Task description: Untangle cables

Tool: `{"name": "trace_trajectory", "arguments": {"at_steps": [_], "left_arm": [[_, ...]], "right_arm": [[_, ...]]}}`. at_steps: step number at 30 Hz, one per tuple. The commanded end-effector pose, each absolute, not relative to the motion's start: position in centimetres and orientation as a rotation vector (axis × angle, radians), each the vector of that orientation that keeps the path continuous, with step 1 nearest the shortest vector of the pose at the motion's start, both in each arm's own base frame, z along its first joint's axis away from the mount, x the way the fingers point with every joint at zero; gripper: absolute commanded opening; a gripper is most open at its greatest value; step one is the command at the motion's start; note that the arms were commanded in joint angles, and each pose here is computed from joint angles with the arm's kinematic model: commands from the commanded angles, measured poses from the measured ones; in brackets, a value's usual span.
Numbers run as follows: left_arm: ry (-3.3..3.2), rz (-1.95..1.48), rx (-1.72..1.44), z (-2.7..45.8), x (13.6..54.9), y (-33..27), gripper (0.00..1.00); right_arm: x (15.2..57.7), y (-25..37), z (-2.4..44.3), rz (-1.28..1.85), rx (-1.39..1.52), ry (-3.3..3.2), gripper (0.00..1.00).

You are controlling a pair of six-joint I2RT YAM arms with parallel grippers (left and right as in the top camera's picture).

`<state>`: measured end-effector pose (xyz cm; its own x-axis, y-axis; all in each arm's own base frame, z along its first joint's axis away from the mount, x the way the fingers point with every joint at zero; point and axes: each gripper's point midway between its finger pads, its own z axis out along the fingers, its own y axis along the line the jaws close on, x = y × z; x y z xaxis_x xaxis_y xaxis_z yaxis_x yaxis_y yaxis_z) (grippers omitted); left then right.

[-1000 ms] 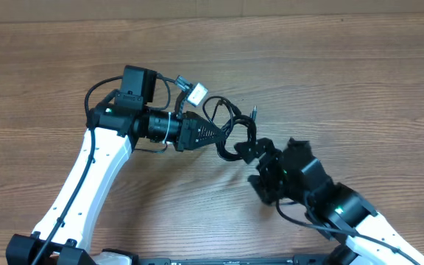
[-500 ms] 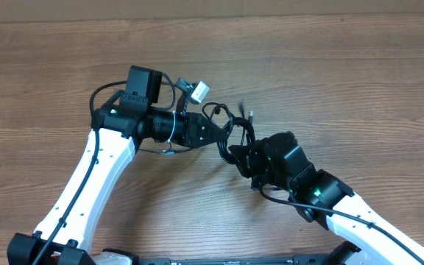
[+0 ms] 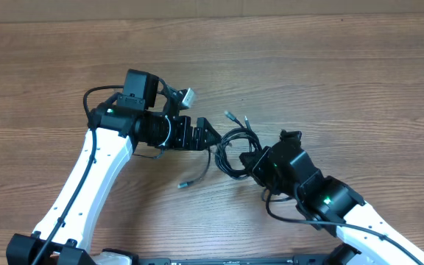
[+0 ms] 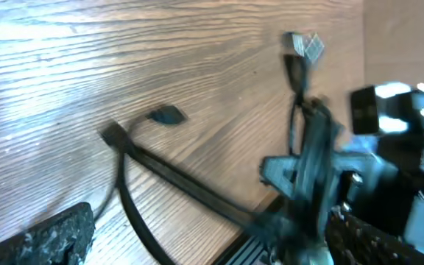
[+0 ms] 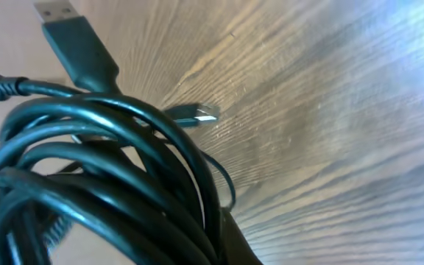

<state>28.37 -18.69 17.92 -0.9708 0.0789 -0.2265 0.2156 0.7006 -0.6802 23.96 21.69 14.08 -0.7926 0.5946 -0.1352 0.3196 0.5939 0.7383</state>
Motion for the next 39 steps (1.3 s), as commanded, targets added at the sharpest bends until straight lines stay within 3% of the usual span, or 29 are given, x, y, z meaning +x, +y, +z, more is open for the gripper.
{"name": "trace_trajectory", "arguments": {"at_steps": [1, 5, 13, 19, 29, 36, 37, 39], "left_arm": [[2.752, -1.095, 0.061, 18.6, 29.0, -18.1, 1.00], [2.810, -1.236, -0.174, 19.2, 28.1, -18.9, 1.00], [2.895, -1.384, -0.503, 19.8, 26.6, -19.5, 1.00], [2.924, -1.338, -0.726, 19.2, 26.5, -19.1, 0.99], [2.805, -1.046, -1.477, 17.1, 27.5, -18.4, 1.00], [2.686, -1.168, -1.344, 18.6, 30.3, -21.5, 1.00], [2.682, -1.175, -1.326, 18.6, 30.5, -21.8, 0.98], [2.686, -1.155, -1.319, 18.4, 30.5, -21.9, 0.81]], "right_arm": [[24.3, 21.3, 15.4, 0.924, 0.367, 2.407, 0.04], [25.1, 19.9, 15.1, 0.761, 0.247, 2.373, 0.04], [26.9, 17.3, 15.4, 0.585, 0.345, 2.284, 0.04], [27.9, 15.6, 16.0, 0.533, 0.511, 2.201, 0.04], [27.5, 17.4, 16.2, 0.695, 0.570, 2.222, 0.04], [26.4, 19.1, 15.9, 0.798, 0.515, 2.290, 0.04], [26.3, 19.2, 15.9, 0.806, 0.506, 2.296, 0.04], [26.3, 19.3, 15.9, 0.808, 0.505, 2.297, 0.04]]}}
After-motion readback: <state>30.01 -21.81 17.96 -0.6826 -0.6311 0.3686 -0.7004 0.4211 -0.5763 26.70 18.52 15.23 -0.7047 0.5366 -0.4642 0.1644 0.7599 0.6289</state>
